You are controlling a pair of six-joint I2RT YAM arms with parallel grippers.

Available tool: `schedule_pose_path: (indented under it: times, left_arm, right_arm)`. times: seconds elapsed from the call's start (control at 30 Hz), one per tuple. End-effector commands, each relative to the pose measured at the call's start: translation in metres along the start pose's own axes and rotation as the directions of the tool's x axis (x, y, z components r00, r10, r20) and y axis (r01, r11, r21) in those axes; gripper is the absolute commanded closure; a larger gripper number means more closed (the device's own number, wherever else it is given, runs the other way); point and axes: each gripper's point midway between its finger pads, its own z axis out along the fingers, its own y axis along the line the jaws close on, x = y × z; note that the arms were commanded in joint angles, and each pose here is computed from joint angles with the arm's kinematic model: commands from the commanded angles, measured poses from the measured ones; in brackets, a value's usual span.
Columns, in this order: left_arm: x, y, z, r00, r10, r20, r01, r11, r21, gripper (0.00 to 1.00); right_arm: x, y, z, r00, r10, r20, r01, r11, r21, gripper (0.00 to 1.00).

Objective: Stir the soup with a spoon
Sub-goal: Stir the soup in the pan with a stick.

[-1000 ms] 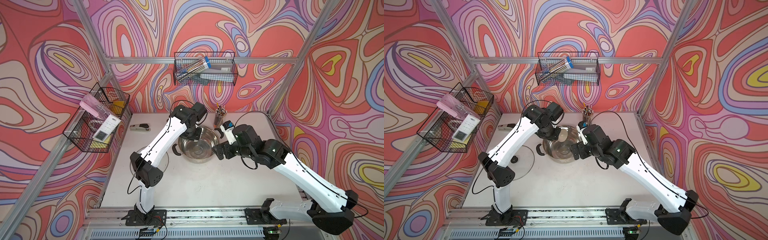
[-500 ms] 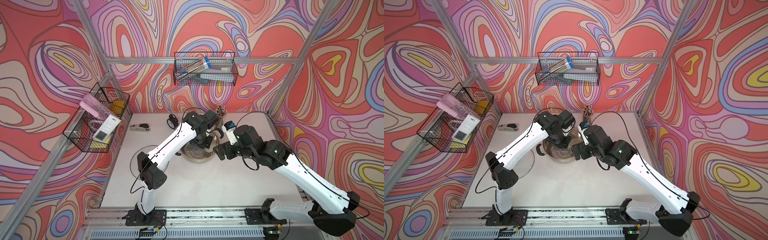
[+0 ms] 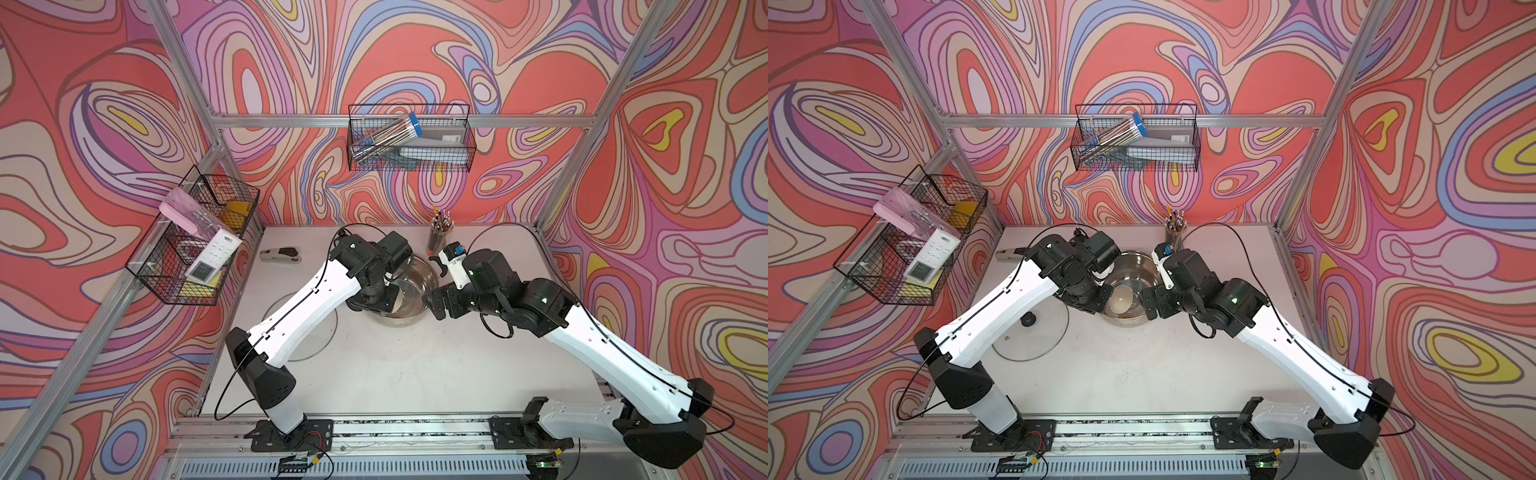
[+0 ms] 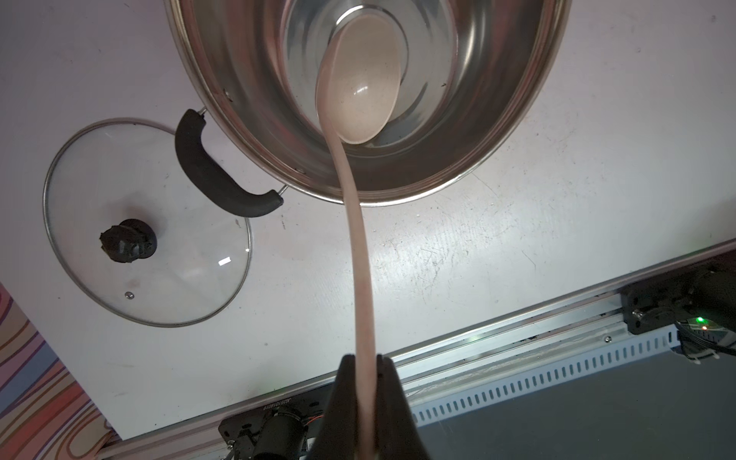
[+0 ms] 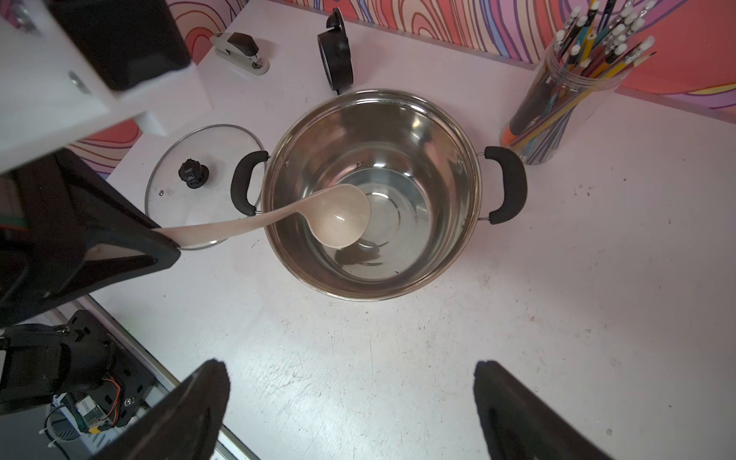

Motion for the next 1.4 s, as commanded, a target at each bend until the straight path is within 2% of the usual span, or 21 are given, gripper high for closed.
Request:
schedule_pose_path:
  times: [0.0, 0.23, 0.43, 0.63, 0.77, 0.97, 1.2, 1.37]
  left_arm:
    - [-0.008, 0.025, 0.001, 0.999, -0.037, 0.010, 0.038, 0.995, -0.089, 1.00]
    - [-0.048, 0.035, -0.001, 0.993, -0.067, 0.092, 0.079, 0.989, -0.129, 1.00]
    - [-0.076, 0.004, 0.008, 0.993, -0.062, 0.102, 0.065, 0.998, -0.025, 1.00]
    - [-0.085, -0.040, 0.014, 0.993, -0.046, 0.108, 0.036, 0.996, 0.087, 1.00]
    - [-0.081, -0.059, 0.016, 0.996, -0.035, 0.081, 0.022, 0.986, 0.164, 1.00]
    - [-0.053, -0.063, 0.012, 1.000, 0.011, 0.014, -0.014, 0.983, 0.185, 1.00]
    - [-0.007, -0.034, 0.021, 0.995, 0.064, -0.078, -0.056, 0.993, 0.109, 1.00]
    - [-0.003, -0.006, 0.018, 0.997, 0.017, -0.076, -0.014, 0.999, 0.038, 1.00]
  right_arm:
    - [-0.004, 0.004, 0.002, 1.000, -0.008, 0.014, 0.008, 1.000, -0.017, 0.02]
    - [-0.004, 0.001, -0.006, 1.000, 0.000, 0.027, 0.000, 1.000, -0.004, 0.02]
    - [-0.003, -0.005, -0.015, 0.999, 0.005, 0.037, -0.006, 1.000, 0.019, 0.02]
    - [-0.001, -0.009, -0.020, 0.999, 0.012, 0.038, -0.013, 0.999, 0.032, 0.02]
    - [-0.001, -0.009, -0.021, 0.999, 0.015, 0.040, -0.016, 0.999, 0.033, 0.02]
    - [-0.002, -0.007, -0.019, 0.999, 0.015, 0.040, -0.016, 0.999, 0.027, 0.02]
    - [-0.003, -0.004, -0.011, 1.000, 0.007, 0.031, -0.008, 1.000, 0.013, 0.02]
    - [-0.003, 0.000, -0.005, 1.000, 0.005, 0.023, -0.005, 1.000, -0.002, 0.02]
